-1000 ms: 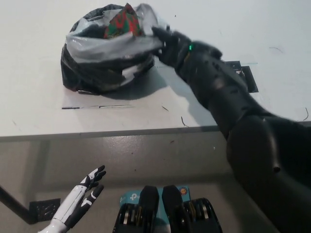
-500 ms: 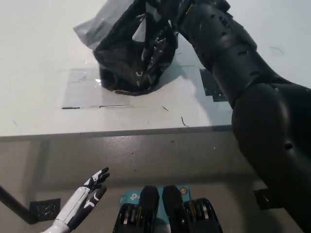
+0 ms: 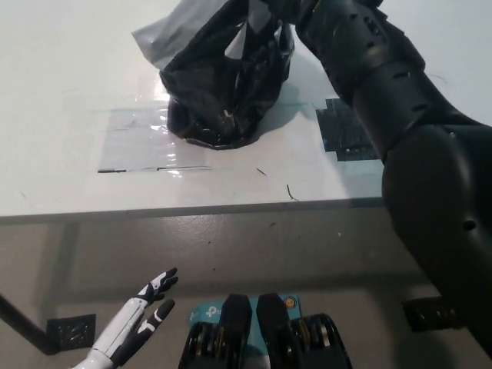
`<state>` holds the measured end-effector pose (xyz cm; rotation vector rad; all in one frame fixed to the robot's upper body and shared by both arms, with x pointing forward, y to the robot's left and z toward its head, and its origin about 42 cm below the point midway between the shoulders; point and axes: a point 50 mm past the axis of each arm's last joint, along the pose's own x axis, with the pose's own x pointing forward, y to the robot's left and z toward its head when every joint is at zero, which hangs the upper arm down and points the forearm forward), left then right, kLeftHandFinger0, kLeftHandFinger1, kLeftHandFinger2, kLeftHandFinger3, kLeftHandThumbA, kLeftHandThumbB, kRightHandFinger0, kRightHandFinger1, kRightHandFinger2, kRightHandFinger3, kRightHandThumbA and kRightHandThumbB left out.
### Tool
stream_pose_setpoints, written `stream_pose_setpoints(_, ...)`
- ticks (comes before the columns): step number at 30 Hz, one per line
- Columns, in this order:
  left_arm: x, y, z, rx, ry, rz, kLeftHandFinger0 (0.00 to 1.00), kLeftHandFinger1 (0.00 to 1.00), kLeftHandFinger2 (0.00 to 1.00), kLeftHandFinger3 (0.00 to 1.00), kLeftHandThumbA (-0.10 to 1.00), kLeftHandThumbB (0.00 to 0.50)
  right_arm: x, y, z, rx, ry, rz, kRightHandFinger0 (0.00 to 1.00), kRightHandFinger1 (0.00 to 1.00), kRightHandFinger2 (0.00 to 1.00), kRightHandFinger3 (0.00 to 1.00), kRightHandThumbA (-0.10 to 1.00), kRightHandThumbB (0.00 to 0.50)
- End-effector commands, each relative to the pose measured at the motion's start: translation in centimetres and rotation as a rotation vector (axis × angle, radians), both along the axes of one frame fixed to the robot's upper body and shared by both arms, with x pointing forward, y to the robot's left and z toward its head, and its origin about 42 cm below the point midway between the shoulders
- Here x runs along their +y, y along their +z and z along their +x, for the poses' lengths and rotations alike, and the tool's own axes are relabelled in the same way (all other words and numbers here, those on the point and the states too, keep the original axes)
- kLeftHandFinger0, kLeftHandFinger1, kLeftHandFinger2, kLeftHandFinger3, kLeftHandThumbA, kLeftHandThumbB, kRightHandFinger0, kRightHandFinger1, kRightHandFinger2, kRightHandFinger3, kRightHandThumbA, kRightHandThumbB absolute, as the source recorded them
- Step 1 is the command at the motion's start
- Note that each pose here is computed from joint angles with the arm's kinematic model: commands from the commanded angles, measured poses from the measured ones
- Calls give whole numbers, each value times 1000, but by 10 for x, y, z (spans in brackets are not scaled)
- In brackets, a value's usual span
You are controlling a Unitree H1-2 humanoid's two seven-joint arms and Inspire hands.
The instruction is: The robot uses its right hand to pick up a bag of coffee beans and puts it in the black plastic bag, then the robot grabs the top of the bag and lifts it.
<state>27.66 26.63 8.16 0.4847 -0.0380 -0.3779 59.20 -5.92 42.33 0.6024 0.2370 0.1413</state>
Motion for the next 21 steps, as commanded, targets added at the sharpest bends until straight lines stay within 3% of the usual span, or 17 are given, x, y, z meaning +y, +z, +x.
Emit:
stream_pose_setpoints(1,2,8,2,-55,-34,28,1000,1000,1000,1000,1000,296,-7,117,-7,-252,-10,22,0,252,766,1000,-100,91)
stream_pose_setpoints(4,2,8,0,-44,-35,33,1000,1000,1000,1000,1000,259,-8,151,-14,-323,8,55,0,233,819,1000,-100,87)
stream_pose_setpoints(7,1,7,-2,-45,-42,38,1000,1000,1000,1000,1000,261,-8,175,-20,-371,33,73,0,246,848,1000,-100,91)
stream_pose_setpoints(12,-1,3,-7,-31,-49,34,1000,1000,1000,1000,1000,255,-4,223,-39,-414,105,188,0,209,814,1000,-100,45)
stream_pose_setpoints(15,-3,2,-13,-26,-49,35,1000,1000,1000,1000,1000,253,-2,239,-48,-431,134,238,0,199,799,1000,-100,43)
stream_pose_setpoints(17,-4,-2,-20,-11,-53,30,1000,1000,1000,1000,1000,249,2,256,-60,-456,167,275,0,203,788,1000,-100,46)
stream_pose_setpoints(18,-4,-3,-21,-9,-53,30,1000,1000,1000,1000,1000,250,3,257,-62,-458,170,278,0,191,738,1000,-100,100)
stream_pose_setpoints(19,-4,-4,-21,-7,-52,29,1000,1000,1000,1000,1000,250,3,258,-63,-459,172,279,0,191,738,1000,-100,100)
stream_pose_setpoints(21,-5,-6,-23,-8,-55,35,1000,1000,1000,1000,1000,257,8,270,-74,-477,199,288,0,207,777,1000,-100,51)
